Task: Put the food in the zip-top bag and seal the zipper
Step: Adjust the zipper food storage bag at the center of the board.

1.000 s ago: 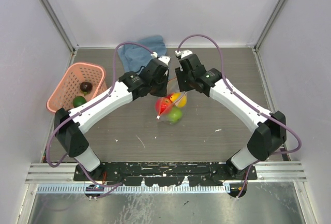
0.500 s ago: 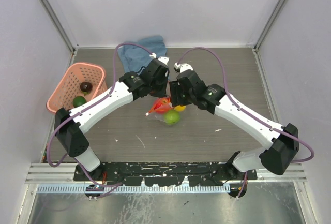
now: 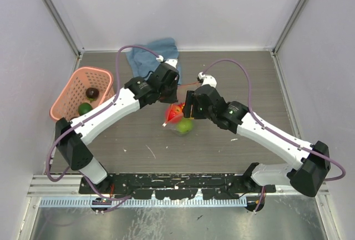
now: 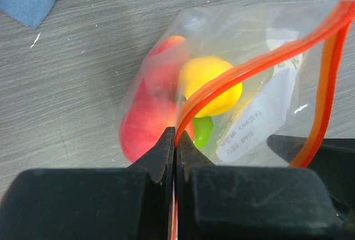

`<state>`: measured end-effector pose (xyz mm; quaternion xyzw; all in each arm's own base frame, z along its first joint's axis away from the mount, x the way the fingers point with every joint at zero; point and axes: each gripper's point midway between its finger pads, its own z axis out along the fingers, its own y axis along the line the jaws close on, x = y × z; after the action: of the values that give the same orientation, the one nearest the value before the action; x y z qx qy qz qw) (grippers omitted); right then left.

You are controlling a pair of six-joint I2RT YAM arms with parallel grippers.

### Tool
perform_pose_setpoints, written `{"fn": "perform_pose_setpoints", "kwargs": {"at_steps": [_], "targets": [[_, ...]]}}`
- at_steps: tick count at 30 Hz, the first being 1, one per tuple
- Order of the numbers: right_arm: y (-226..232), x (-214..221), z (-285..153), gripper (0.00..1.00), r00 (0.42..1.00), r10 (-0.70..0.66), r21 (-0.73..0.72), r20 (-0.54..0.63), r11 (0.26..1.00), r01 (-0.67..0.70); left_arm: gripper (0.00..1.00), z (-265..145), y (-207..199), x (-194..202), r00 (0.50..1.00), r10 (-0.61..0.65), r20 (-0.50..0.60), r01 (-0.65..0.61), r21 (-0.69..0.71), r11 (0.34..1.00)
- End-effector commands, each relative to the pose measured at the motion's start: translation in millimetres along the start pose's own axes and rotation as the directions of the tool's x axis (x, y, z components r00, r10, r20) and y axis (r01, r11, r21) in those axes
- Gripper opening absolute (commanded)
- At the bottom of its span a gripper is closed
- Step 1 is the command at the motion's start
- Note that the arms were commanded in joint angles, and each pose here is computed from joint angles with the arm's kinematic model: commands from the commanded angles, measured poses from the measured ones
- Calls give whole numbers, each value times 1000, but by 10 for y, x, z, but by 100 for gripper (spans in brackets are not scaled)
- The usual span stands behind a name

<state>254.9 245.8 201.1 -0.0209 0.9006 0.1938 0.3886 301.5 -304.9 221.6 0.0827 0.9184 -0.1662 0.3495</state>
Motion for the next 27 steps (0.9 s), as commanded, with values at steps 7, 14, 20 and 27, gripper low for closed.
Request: {"fn": "perform_pose_setpoints", "kwargs": {"at_steps": [7, 14, 20, 27], "targets": [[136, -195, 17, 25, 997, 36, -49, 64, 998, -33, 0, -290, 161, -281, 986, -94, 139, 104, -64, 993], [-193, -595, -102, 1, 993, -85, 64, 85, 995, 79, 0, -470, 292, -274, 982, -110, 152, 126, -103, 987], [-297, -965, -254, 1, 975, -207, 120, 75, 973, 198, 0, -654, 245, -258, 981, -131, 140, 139, -51, 989], [-288, -1078, -265, 1, 952, -305, 120, 23, 946, 300, 0, -641, -101, -75, 982, -184, 34, 178, 132, 975]]}}
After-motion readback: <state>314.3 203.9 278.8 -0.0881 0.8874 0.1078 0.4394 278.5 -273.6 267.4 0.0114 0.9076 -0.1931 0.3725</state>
